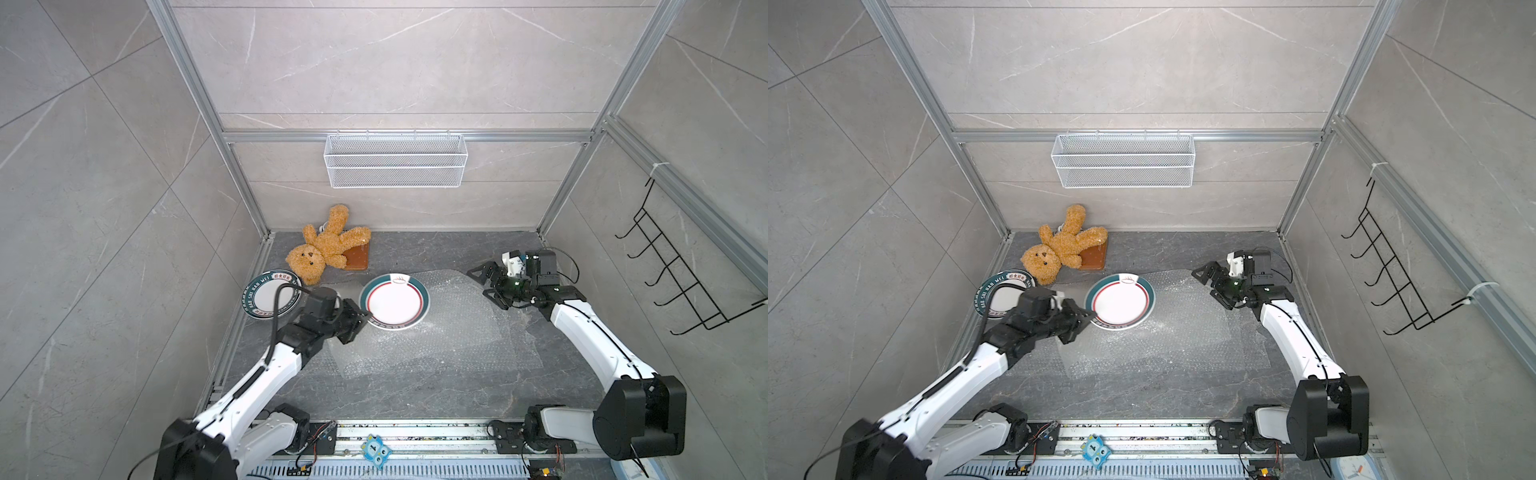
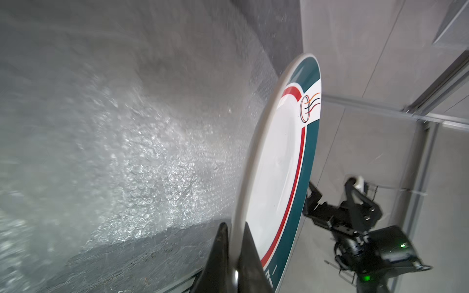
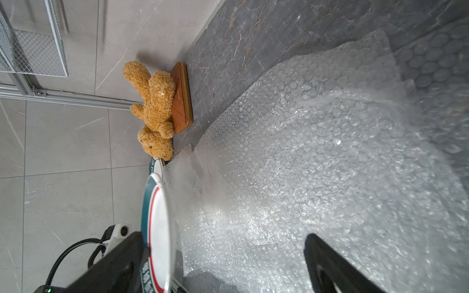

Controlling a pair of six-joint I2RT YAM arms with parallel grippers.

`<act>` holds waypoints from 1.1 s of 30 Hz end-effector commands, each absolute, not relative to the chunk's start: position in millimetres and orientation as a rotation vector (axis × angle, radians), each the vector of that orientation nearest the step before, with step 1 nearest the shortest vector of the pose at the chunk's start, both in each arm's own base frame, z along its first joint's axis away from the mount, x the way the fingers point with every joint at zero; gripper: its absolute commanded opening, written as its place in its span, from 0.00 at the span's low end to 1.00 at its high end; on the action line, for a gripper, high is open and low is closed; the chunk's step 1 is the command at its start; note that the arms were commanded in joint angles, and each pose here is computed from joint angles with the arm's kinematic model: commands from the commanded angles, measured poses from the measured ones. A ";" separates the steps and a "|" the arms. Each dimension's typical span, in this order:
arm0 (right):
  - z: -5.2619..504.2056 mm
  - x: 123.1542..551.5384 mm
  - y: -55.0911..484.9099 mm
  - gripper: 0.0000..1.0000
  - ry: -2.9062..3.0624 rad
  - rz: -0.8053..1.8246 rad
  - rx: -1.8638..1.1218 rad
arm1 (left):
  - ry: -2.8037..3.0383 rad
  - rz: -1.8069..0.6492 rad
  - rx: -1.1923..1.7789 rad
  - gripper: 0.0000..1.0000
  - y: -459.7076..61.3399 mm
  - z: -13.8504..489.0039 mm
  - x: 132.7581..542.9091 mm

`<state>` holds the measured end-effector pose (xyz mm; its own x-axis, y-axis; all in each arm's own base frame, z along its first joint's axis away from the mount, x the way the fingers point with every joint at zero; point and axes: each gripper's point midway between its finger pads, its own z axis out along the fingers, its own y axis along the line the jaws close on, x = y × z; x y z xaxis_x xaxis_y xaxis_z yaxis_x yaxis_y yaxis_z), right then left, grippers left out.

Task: Unpack dinner plates from bubble wrap
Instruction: Place the plate on the plate.

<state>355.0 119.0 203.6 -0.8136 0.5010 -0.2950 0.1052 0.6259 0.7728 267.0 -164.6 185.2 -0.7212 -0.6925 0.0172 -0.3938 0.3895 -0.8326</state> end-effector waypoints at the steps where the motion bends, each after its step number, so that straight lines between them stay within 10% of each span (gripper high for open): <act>1: 207.4 344.3 128.0 1.00 2.363 1.076 0.414 | 2.210 -1.117 -1.078 0.00 -105.6 203.3 267.9; 15: 190.0 309.1 186.7 1.00 2.421 1.217 0.267 | 1.852 -0.811 -1.470 0.00 94.4 170.5 307.8; 33: 179.1 304.5 189.2 1.00 2.461 1.231 0.278 | 1.870 -0.589 -1.537 0.00 157.7 136.1 340.7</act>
<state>306.7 185.4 176.6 -0.9063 0.3429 -0.2472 0.0152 0.6110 0.7915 321.6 140.7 111.2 -0.1115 -0.9888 -0.0995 -0.7500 0.1494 -0.6443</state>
